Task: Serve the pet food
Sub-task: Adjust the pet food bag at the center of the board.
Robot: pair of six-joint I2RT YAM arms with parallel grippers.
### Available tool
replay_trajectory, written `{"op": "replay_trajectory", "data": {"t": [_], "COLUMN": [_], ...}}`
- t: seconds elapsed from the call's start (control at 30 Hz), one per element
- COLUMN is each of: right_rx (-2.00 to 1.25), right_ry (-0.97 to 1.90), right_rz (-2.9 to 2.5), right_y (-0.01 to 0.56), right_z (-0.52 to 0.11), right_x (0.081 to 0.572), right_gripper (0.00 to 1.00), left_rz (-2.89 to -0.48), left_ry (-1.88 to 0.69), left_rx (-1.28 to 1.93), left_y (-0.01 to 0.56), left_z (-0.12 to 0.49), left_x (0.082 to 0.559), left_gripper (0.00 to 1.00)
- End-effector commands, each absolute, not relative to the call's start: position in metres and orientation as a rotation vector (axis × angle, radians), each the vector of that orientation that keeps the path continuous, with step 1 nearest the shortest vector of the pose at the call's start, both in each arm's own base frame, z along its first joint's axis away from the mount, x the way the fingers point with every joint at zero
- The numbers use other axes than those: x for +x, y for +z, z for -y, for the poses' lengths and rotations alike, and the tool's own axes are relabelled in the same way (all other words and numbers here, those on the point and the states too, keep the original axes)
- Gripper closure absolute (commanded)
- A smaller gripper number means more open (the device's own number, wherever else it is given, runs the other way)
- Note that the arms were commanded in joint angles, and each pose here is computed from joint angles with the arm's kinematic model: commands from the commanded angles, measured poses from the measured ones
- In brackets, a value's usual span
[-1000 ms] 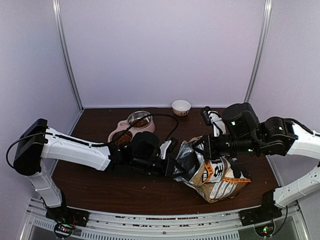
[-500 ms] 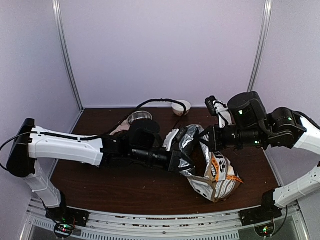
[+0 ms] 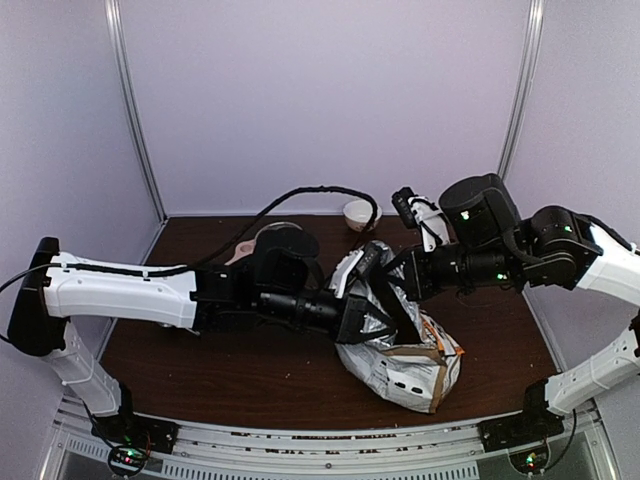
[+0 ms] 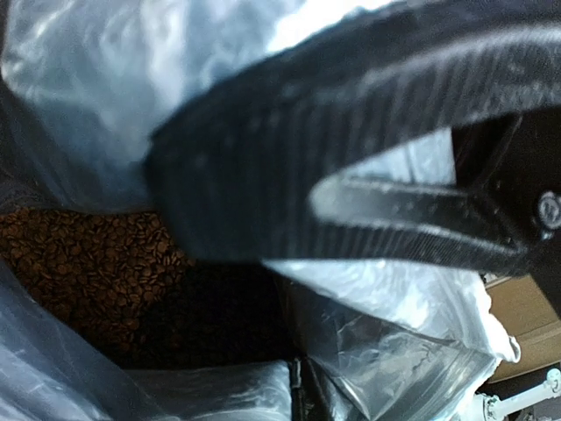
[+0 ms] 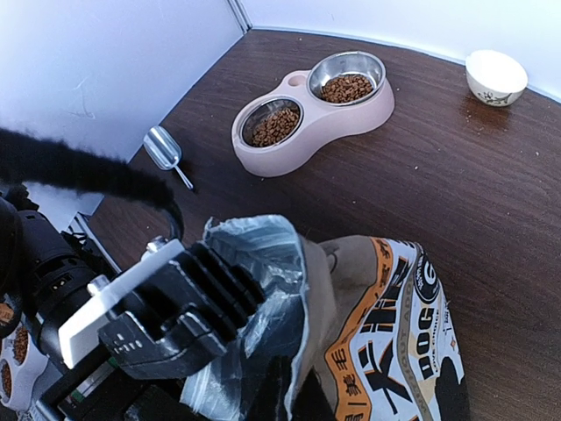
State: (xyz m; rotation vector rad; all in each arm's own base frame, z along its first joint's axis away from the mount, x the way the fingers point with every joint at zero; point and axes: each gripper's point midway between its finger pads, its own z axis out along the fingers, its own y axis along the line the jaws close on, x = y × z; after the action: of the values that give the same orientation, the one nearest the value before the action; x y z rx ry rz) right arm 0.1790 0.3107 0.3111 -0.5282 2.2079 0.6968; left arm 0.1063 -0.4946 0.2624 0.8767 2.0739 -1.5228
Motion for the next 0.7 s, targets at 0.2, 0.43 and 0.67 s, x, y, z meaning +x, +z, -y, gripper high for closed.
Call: {"op": "replay_trajectory", "data": {"t": [0.2,0.43,0.67], "right_rx": [-0.552,-0.549,-0.481], "right_ry": [0.811,0.811,0.78], "right_rz": [-2.102,-2.101,-2.073], "right_y": [0.347,0.345,0.357], "right_z": [-0.334,-0.337,-0.322], "right_x": [0.179,0.181,0.187], "right_gripper": [0.98,0.98,0.87], "left_rz": [-1.309,-1.284,-1.502], "left_ry": [-1.803,-1.769,-1.619], "left_rx": [0.771,0.727,0.577], "left_y": [0.484,0.497,0.453], "left_z": [0.459,0.447,0.447], "left_x": [0.083,0.087,0.121], "left_gripper": [1.0,1.0,1.0]}}
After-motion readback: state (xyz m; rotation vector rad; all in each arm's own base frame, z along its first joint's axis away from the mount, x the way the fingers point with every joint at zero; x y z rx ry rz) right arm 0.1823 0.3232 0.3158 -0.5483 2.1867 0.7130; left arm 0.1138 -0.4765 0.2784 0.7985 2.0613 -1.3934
